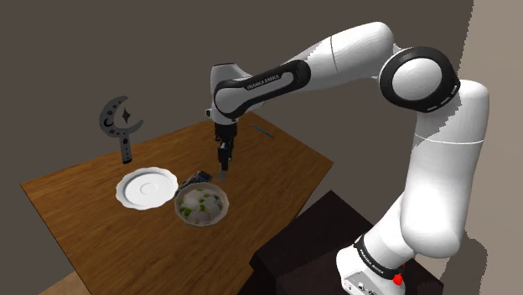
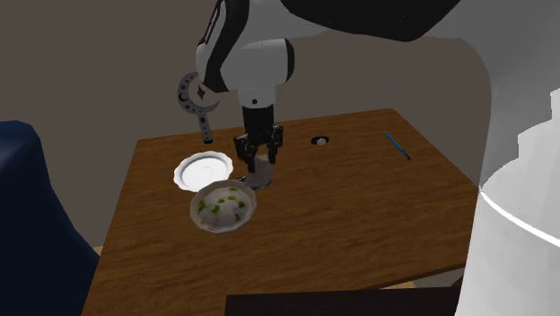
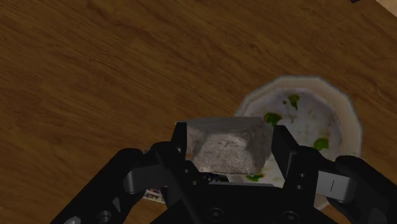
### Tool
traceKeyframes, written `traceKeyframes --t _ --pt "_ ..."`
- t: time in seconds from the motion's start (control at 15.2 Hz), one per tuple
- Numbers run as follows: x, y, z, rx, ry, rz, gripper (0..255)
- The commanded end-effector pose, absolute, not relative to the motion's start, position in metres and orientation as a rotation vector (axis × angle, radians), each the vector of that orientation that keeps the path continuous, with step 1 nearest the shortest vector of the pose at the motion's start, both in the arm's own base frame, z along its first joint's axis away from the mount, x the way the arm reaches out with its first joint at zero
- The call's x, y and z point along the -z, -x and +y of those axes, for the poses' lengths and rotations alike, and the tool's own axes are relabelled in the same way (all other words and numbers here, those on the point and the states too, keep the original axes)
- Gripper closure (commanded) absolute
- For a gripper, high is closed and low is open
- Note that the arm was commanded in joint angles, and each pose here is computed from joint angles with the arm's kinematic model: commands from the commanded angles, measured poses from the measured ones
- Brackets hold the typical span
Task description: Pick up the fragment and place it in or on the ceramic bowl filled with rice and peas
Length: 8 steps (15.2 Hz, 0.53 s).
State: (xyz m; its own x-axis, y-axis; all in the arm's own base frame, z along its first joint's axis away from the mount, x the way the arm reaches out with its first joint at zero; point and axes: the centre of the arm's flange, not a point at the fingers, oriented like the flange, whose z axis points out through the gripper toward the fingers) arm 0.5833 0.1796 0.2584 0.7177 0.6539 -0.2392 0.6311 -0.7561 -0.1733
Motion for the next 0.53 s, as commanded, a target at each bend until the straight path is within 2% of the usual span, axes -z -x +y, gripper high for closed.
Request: traceKeyframes --t 0.0,0.46 --pt "-0.259 -0.567 0.201 -0.441 2.839 -1.062 255" --pt "-0.253 -0.518 0.271 -0.441 2.839 -1.062 255"
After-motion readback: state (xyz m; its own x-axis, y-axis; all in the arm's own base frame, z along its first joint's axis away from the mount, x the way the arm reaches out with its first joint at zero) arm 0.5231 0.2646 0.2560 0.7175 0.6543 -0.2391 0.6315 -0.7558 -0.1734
